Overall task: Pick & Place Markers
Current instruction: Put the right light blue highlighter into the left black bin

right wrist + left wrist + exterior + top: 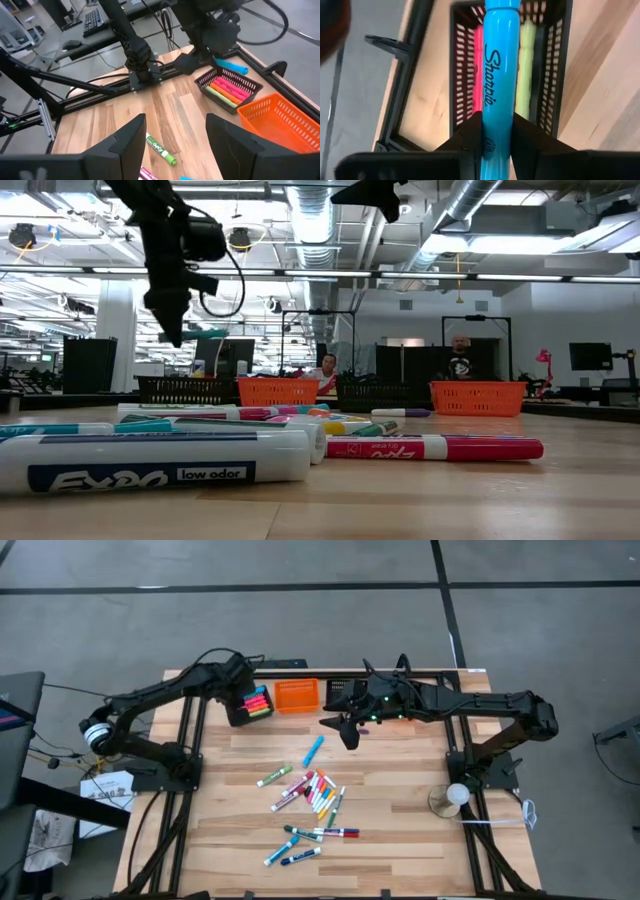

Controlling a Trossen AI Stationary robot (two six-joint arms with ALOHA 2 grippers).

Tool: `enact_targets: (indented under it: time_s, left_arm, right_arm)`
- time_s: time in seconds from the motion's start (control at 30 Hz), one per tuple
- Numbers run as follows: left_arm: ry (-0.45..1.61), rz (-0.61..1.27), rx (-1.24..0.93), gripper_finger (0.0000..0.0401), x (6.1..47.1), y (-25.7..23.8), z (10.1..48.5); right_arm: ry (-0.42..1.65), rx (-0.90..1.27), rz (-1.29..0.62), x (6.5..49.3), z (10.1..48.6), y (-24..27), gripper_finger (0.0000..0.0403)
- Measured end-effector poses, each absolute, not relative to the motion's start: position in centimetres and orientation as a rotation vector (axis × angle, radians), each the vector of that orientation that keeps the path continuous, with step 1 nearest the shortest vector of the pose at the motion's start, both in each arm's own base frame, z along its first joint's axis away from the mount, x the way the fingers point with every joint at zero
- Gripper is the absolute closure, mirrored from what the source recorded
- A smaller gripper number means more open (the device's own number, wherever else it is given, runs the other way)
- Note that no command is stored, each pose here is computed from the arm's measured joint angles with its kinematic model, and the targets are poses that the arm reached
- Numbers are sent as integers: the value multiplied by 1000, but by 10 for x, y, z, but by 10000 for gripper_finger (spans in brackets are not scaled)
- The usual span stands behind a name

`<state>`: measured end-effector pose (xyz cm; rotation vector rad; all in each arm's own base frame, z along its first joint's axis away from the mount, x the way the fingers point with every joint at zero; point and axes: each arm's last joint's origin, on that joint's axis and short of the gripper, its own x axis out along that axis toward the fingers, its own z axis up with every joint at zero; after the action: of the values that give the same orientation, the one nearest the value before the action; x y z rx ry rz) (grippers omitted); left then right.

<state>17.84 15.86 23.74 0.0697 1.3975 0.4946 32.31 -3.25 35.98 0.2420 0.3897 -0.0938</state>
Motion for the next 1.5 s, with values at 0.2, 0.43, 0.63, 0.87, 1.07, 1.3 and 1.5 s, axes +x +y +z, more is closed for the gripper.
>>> enact_targets:
  time_s: [0.2,0.43,0.63,0.87,1.07,1.3,1.5]
  left_arm:
    - [1474,442,71,336,184,166,221]
    - [1554,426,-20,336,186,186,192]
    - [1511,417,-64,336,184,203,181]
    - [1531,376,-35,336,179,209,177]
    - [1512,364,-49,336,179,210,177]
    - [1509,358,-49,336,178,211,177]
    - [1511,361,-51,321,177,211,177]
  right_arm:
    - [390,240,-93,323,360,-32,209]
    - [390,240,-93,323,360,-32,205]
    - [391,238,-92,323,360,-32,206]
    - [391,239,-92,323,360,-32,209]
    - [391,239,-92,323,360,-32,211]
    - [391,239,-92,323,360,-32,211]
    - [391,239,-91,323,359,-32,209]
